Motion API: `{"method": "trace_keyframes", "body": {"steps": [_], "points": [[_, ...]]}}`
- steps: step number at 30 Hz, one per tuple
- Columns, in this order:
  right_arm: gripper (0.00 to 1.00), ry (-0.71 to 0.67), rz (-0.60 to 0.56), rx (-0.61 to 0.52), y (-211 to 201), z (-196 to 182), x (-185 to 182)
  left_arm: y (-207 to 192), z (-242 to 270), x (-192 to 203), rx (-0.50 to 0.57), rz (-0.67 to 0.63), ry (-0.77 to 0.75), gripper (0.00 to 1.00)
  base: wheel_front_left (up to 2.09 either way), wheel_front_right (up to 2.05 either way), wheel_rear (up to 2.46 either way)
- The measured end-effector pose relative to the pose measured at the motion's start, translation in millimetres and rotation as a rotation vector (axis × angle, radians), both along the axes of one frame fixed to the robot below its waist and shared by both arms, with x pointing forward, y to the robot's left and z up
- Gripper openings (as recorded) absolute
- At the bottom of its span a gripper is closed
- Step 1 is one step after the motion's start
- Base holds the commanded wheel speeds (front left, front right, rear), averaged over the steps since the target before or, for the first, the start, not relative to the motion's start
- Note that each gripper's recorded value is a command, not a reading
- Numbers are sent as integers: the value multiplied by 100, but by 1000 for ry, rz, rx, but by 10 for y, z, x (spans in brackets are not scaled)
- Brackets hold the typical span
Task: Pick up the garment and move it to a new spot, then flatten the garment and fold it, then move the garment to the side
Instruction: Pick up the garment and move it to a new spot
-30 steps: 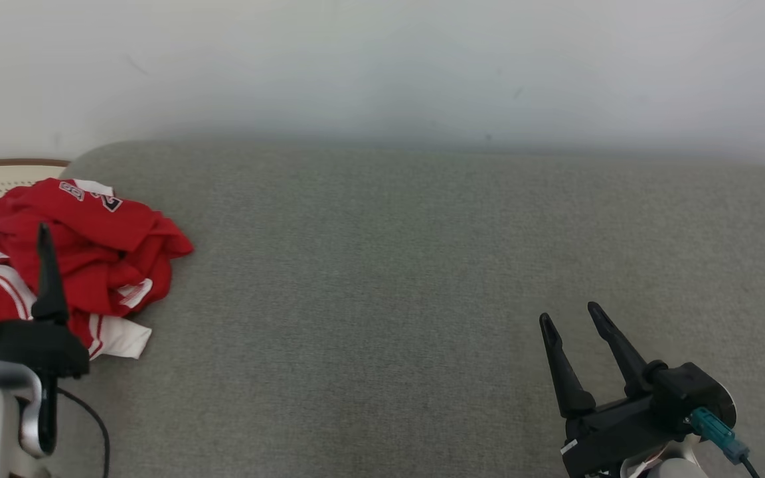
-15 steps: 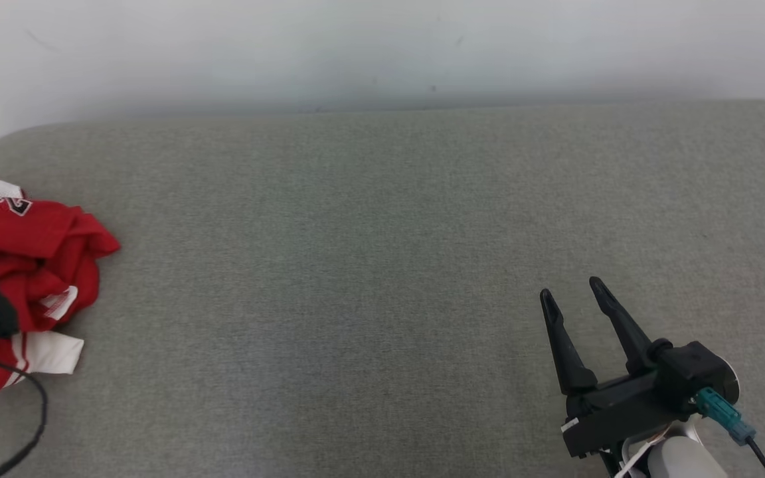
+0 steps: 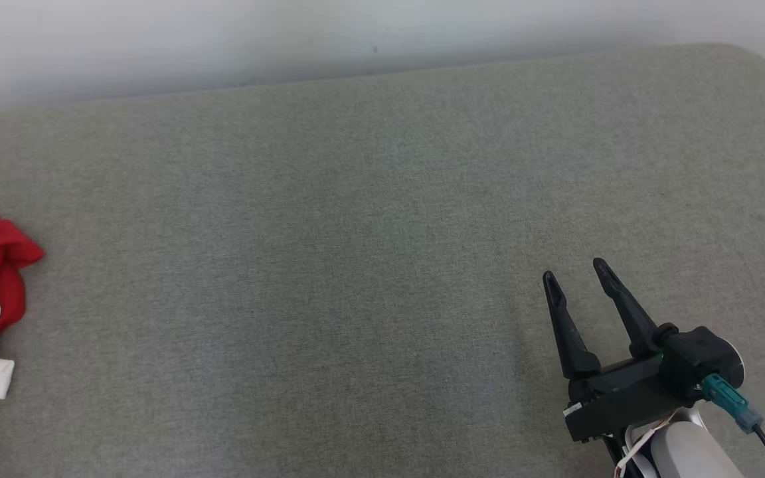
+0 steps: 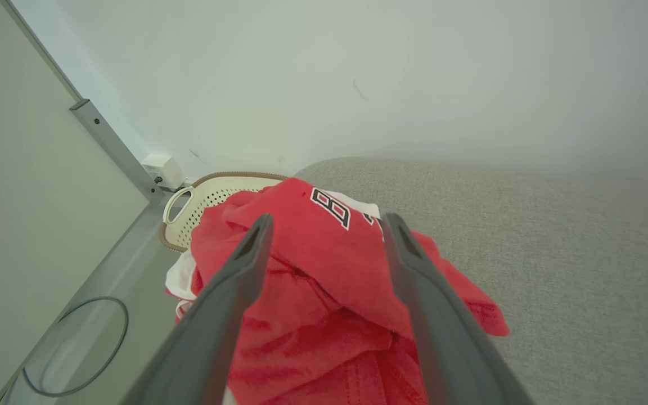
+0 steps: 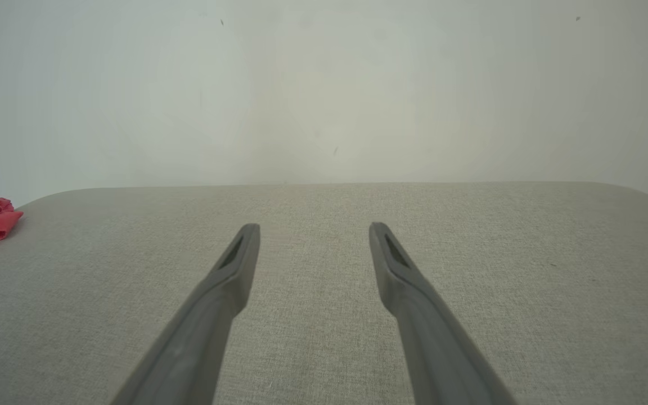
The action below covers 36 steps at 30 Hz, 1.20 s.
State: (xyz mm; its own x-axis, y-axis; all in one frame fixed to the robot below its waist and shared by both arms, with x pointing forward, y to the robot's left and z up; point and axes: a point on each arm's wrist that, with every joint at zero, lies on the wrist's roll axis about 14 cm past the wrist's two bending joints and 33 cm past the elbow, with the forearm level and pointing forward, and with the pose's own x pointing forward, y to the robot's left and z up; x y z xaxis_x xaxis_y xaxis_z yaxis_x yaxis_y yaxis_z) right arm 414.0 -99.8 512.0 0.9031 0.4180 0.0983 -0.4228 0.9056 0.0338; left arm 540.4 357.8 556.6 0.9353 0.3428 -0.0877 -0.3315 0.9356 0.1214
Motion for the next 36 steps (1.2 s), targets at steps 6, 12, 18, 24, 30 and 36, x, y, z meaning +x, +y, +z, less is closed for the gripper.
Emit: {"method": "trace_keyframes", "body": {"steps": [6, 12, 18, 24, 30, 36], "points": [[100, 14, -26, -5, -93, -60, 50, 34, -275, 129, -31, 22, 100, 100, 0, 0, 0], [100, 36, -48, -12, -175, -142, 66, 35, -632, 167, -59, 40, 255, 100, 0, 0, 0], [100, 41, -62, -19, -229, -162, 73, 8, -763, 185, -79, 51, 337, 95, 0, 0, 0], [100, 37, -61, -22, -231, -150, 76, -11, -678, 210, -42, 29, 311, 0, 0, 0, 0], [100, 27, -58, -23, -217, -117, 86, -111, -291, 359, 22, -26, 171, 0, 0, 0, 0], [100, 10, -47, -20, -173, -45, 54, -299, 256, 469, 83, -114, 14, 0, 0, 0, 0]]}}
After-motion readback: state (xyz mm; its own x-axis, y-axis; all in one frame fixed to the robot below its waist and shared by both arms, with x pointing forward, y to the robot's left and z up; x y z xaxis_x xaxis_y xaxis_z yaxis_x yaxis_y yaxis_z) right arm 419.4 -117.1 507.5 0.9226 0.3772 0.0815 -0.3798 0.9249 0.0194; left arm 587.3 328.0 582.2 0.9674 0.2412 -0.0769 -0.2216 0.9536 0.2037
